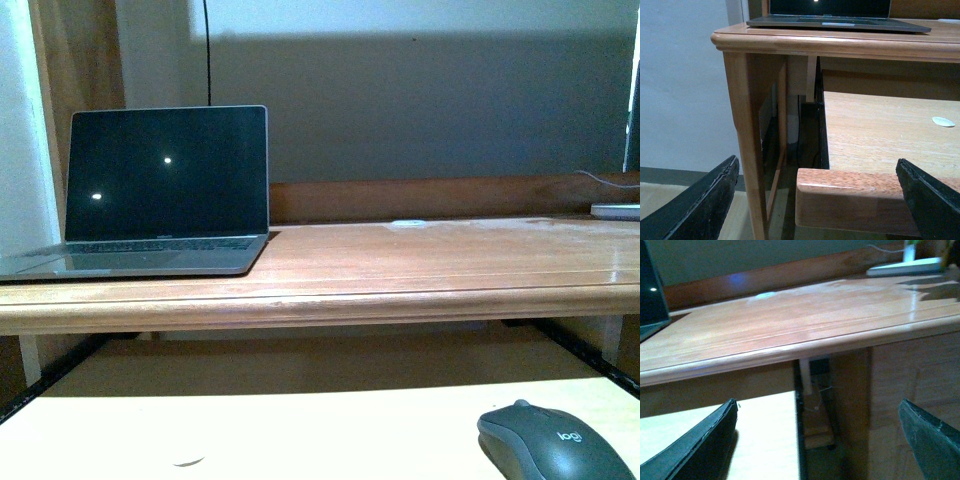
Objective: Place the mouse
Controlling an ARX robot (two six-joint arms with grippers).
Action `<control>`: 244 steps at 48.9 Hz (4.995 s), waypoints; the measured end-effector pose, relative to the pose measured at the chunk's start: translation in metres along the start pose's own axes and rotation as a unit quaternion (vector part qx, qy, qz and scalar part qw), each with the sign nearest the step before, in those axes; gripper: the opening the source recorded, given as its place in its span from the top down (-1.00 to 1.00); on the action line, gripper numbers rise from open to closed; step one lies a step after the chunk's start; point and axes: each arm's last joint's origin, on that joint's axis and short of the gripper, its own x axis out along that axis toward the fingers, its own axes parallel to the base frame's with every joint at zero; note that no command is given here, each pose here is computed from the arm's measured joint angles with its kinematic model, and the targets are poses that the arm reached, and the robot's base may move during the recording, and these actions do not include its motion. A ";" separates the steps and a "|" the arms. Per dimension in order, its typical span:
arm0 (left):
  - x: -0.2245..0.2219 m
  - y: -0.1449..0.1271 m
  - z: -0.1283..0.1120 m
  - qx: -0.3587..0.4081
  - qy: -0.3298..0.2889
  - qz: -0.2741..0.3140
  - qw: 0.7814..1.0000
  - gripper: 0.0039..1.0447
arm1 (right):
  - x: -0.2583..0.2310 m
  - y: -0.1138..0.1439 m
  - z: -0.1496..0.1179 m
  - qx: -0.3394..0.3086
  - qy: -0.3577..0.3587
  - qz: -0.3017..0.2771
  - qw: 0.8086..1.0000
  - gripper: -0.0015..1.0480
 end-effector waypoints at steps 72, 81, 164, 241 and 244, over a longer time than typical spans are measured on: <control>0.000 0.000 0.000 0.000 0.000 0.000 1.000 -0.86 | 0.091 0.065 -0.029 -0.068 0.243 0.025 0.967 -0.21; 0.000 0.000 0.000 0.000 0.000 0.000 1.000 -0.86 | 0.092 0.063 -0.027 -0.066 0.238 0.021 0.969 -0.06; 0.000 0.000 0.000 0.000 0.000 0.000 1.000 -0.86 | 0.291 0.149 0.051 -0.075 0.179 -0.084 0.977 -0.41; 0.000 0.000 0.000 0.000 0.000 0.000 1.000 -0.86 | -0.046 -0.047 -0.044 -0.034 0.210 0.434 0.875 -0.86; 0.000 0.000 0.000 0.000 0.000 0.000 1.000 -0.86 | -0.041 -0.036 -0.050 -0.082 0.194 0.438 0.874 -0.86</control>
